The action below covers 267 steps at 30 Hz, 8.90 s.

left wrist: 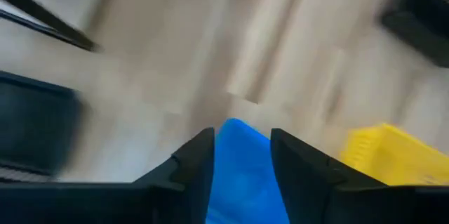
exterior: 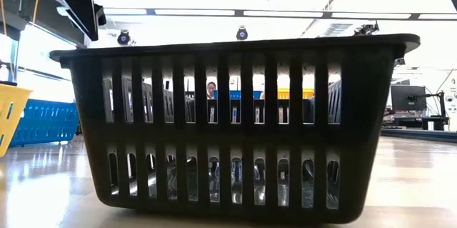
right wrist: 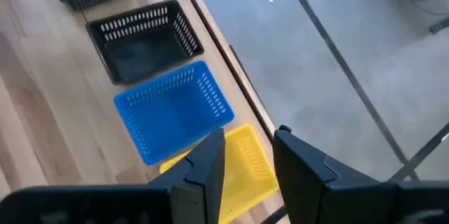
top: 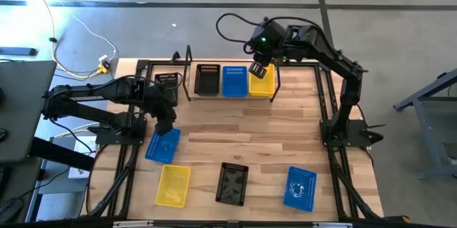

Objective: Stack baskets on shelf by color
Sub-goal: Stack the top black bin on top of the black bin on the shelf, then stack the right blue bin on top of the blue bin on the shelf

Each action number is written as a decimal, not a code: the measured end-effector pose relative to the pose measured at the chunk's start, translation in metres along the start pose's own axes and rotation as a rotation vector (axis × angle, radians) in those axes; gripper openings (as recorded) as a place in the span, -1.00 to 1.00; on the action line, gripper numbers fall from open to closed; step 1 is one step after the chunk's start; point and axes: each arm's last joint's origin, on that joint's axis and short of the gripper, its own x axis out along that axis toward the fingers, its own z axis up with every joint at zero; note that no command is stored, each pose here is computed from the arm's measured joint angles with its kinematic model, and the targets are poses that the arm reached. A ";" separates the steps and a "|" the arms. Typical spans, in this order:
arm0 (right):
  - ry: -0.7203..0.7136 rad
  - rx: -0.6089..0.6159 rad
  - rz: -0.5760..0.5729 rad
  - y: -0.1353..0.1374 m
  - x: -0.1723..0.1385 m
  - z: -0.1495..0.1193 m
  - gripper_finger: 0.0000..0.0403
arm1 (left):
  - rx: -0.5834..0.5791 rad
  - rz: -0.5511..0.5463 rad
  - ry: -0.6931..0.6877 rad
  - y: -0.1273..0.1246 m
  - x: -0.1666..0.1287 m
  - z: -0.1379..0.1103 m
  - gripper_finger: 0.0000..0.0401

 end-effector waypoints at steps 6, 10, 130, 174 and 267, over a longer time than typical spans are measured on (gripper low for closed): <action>0.051 0.026 0.007 0.000 -0.002 -0.006 -0.46 | 0.137 0.223 -0.039 0.006 0.000 0.001 -0.25; 0.057 0.020 0.011 0.001 -0.002 -0.007 -0.46 | 0.235 0.346 -0.029 0.007 0.004 0.005 -0.28; 0.055 0.071 -0.045 -0.001 -0.002 -0.007 -0.46 | 0.073 0.537 -0.373 0.045 -0.115 0.089 -1.00; 0.054 0.122 -0.047 -0.001 -0.002 -0.007 -0.46 | 0.340 0.278 0.244 0.043 0.074 0.181 -1.00; 0.717 -0.183 0.607 0.327 -0.053 -0.253 -0.46 | 0.237 0.093 -0.120 0.000 -0.047 0.049 -0.49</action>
